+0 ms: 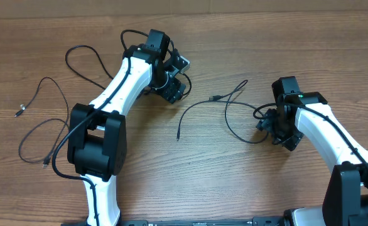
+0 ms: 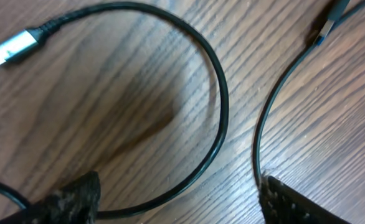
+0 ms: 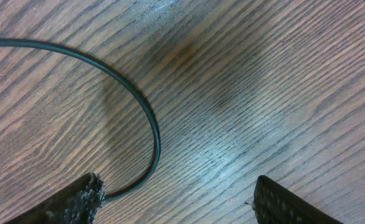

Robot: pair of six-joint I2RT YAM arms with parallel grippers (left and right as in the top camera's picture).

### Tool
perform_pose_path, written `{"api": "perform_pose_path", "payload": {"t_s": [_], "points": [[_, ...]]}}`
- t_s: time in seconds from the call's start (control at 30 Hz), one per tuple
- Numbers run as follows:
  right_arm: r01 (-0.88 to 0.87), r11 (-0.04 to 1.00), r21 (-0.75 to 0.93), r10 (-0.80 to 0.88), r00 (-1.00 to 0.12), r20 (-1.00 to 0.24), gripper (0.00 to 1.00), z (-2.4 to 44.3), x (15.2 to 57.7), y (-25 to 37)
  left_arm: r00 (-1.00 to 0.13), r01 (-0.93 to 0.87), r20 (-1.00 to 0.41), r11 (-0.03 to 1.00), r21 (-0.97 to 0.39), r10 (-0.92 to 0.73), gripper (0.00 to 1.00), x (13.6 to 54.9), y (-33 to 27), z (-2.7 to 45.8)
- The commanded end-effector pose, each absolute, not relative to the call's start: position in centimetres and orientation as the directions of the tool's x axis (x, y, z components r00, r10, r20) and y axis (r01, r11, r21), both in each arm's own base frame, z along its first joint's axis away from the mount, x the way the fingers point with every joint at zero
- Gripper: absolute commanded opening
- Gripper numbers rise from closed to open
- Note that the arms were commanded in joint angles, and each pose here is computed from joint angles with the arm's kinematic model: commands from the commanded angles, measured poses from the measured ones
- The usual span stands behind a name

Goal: Untangle cables

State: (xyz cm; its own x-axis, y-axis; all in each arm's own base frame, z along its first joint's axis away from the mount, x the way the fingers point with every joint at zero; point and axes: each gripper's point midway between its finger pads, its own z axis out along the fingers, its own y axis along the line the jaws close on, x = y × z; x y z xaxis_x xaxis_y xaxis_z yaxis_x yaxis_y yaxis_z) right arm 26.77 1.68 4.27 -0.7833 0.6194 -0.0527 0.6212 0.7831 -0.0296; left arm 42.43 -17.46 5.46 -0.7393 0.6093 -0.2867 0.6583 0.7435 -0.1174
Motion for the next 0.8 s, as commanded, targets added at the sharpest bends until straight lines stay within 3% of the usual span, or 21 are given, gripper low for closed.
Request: {"api": "perform_pose_path", "payload": {"t_s": [0.0,0.13,0.4,0.77], "points": [[0.621,0.783,-0.012,0.619,-0.782,-0.07,0.76,4.8,27.0,1.7,-0.743,0.662,-0.256,0.735,-0.147,0.618,0.85,41.0,-17.4,3.3],[0.621,0.783,-0.012,0.619,-0.782,-0.07,0.76,4.8,27.0,1.7,-0.745,0.662,-0.242,0.734,-0.152,0.622,0.86,40.3,-17.3,2.2],[0.621,0.783,-0.012,0.619,-0.782,-0.07,0.76,4.8,27.0,1.7,-0.742,0.664,-0.249,0.733,-0.147,0.623,0.73,40.3,-17.4,1.9],[0.621,0.783,-0.01,0.619,-0.782,-0.072,0.76,4.8,27.1,1.7,-0.697,0.711,-0.258,0.692,-0.126,0.669,0.81,40.0,-18.6,1.9]]}}
